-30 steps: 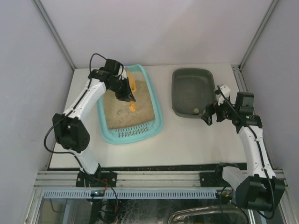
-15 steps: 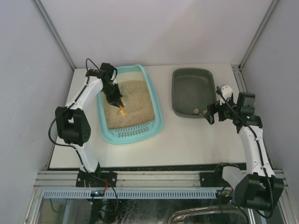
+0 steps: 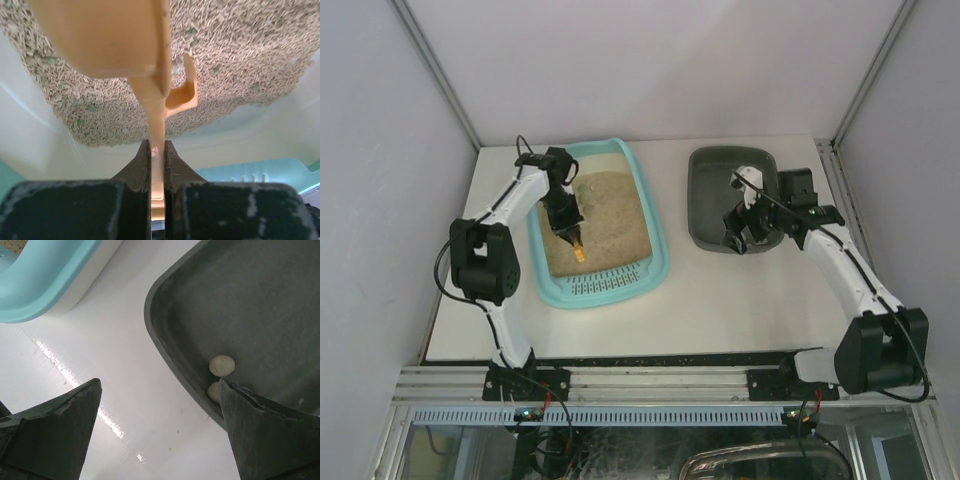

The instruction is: Clean the litter box

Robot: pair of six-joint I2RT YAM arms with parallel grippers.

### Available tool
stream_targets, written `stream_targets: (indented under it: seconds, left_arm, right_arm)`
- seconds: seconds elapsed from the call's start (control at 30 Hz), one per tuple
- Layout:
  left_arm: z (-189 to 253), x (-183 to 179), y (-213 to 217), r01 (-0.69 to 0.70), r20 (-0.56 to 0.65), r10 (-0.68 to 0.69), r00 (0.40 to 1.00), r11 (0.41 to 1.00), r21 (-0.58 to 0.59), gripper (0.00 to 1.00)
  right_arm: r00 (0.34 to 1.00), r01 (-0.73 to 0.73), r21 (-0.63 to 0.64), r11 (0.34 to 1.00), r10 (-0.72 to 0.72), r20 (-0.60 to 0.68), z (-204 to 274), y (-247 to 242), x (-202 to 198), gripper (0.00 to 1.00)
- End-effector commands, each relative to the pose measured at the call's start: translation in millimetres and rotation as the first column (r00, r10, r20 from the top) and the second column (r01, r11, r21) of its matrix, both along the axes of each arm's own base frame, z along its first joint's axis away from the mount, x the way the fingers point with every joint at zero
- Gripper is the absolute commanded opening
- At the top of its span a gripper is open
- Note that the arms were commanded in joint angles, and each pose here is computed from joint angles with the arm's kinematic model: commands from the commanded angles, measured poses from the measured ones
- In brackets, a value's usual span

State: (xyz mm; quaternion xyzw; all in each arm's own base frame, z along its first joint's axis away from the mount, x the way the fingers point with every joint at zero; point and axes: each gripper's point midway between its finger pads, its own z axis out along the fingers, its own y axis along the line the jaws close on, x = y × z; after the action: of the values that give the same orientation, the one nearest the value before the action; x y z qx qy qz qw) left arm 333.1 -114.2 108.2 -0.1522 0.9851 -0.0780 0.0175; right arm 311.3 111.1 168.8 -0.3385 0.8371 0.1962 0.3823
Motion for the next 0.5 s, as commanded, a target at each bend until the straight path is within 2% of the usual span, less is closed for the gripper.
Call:
stream_targets:
  seconds: [0.0,0.1,0.23,0.47]
  left_arm:
    - [22,-29,-11,-0.042,-0.024,0.041,0.999,0.998,-0.045,0.00]
    - [28,-51,-31,-0.067,-0.057,0.061,0.997,0.990,-0.122,0.00]
    - [29,-79,-51,-0.070,-0.116,0.052,0.992,0.985,-0.161,0.00]
    - [24,-104,-36,-0.058,-0.141,0.051,0.989,0.997,-0.044,0.00]
  right_arm:
    - [0.996,-0.086,0.008,0.996,0.086,0.012,13,12,17,1.00]
    - [0.994,-0.106,0.028,0.994,0.106,-0.015,5,17,20,1.00]
    - [0.992,-0.112,0.051,0.992,0.115,-0.055,-8,20,18,1.00]
    - [0.994,-0.095,0.053,0.994,0.097,-0.043,-9,14,14,1.00]
